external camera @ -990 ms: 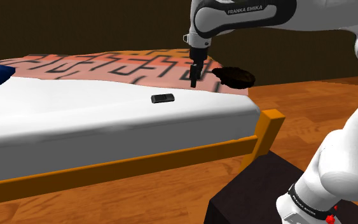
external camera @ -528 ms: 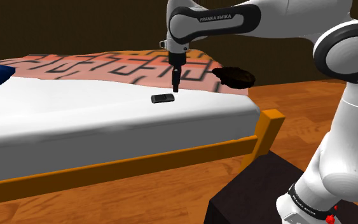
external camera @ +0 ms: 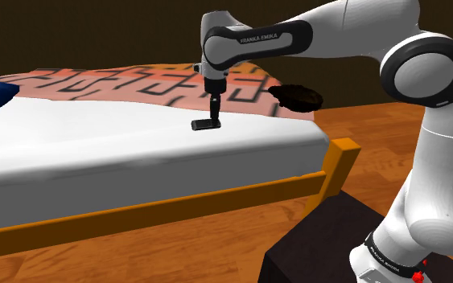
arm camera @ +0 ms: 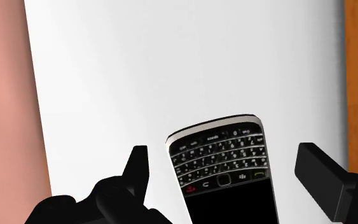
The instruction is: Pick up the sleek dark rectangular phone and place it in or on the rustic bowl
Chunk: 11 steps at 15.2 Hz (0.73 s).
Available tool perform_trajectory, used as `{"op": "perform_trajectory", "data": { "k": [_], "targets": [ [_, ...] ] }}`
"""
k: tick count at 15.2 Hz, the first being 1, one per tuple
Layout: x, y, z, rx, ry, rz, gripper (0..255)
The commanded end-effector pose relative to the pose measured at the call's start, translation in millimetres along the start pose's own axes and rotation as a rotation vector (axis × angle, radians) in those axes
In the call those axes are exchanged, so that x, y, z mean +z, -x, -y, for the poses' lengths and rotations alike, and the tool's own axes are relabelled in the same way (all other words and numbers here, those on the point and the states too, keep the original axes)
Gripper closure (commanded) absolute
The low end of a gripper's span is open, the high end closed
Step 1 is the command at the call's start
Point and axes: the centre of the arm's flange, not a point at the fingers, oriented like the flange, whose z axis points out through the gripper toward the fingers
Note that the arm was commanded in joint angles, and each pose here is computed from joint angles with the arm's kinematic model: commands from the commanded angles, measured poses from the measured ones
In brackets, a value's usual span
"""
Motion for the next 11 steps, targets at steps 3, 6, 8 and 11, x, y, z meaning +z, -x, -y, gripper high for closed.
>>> {"op": "perform_trajectory", "data": {
  "k": [3,6,8,11],
  "targets": [
    [13.5,-0.6,-0.2,0.0,0.0,0.0,0],
    [13.5,-0.6,-0.2,0.0,0.0,0.0,0],
    [13.5,-0.6,-0.2,0.0,0.0,0.0,0],
    [13.4,-0.6,-0.2,0.0,0.0,0.0,255]
  ]
}}
